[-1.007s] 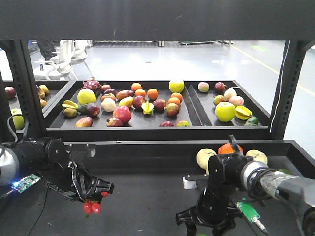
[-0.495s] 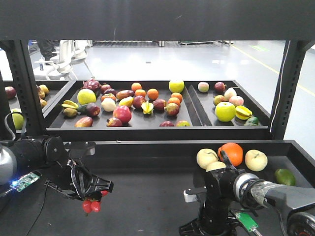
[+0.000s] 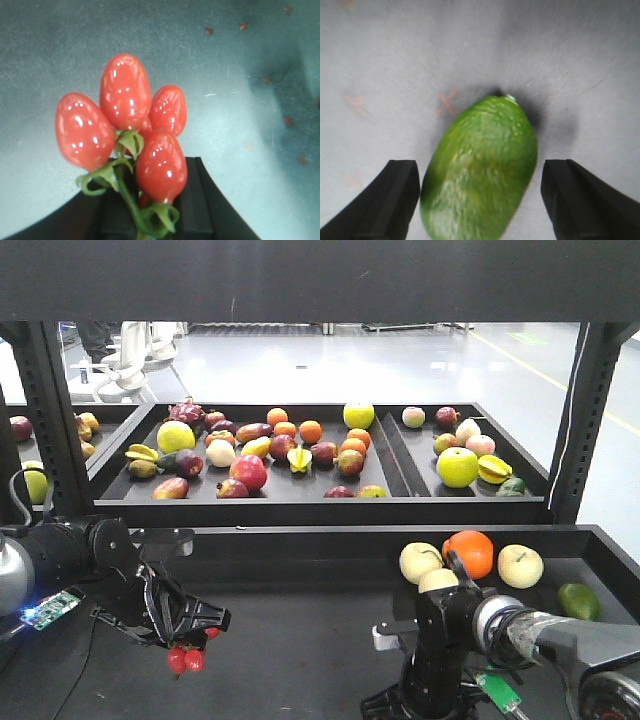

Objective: Pick snacks and fruit into basket
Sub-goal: 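Lift the strawberries and green fruit up off the tray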

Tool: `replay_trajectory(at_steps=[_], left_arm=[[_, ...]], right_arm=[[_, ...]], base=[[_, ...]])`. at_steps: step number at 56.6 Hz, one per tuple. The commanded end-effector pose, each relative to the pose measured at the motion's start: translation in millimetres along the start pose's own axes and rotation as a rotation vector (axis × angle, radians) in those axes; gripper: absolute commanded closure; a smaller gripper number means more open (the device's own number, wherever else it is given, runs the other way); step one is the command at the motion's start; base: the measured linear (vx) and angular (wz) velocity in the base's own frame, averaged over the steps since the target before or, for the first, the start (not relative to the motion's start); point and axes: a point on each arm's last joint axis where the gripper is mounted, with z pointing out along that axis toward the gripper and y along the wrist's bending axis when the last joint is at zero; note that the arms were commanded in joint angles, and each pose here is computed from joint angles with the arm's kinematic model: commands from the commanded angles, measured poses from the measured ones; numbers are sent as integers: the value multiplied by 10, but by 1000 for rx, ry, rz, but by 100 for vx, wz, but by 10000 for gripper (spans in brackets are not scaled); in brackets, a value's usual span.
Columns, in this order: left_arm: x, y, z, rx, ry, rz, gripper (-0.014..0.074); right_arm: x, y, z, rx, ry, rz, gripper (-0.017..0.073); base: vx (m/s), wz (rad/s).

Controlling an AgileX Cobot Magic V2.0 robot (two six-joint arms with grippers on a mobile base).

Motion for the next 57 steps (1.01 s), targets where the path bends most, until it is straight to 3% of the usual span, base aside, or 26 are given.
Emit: replay_trajectory(at_steps=[1, 6, 11, 31, 43, 57], left_arm=[[-167, -68, -351, 13, -128, 0, 597], [-166, -68, -351, 13, -127, 0, 597], [-166, -68, -351, 13, -127, 0, 597], [-149, -69, -349, 15, -109, 1, 597], [-150, -69, -349, 15, -110, 1, 597], [-147, -70, -348, 15, -107, 1, 597]], right_arm=[[-111, -2, -315, -14, -82, 18, -6], [-119, 20, -316, -43, -89, 88, -17], [-129, 40, -305, -66, -96, 111, -27], [-60, 35, -83, -61, -12, 93, 2], [-57, 6, -112, -27, 1, 68, 165], [-169, 2, -420, -1, -13, 25, 508]], base=[[0, 0], [0, 0], [0, 0], [0, 0], [0, 0], [0, 0]])
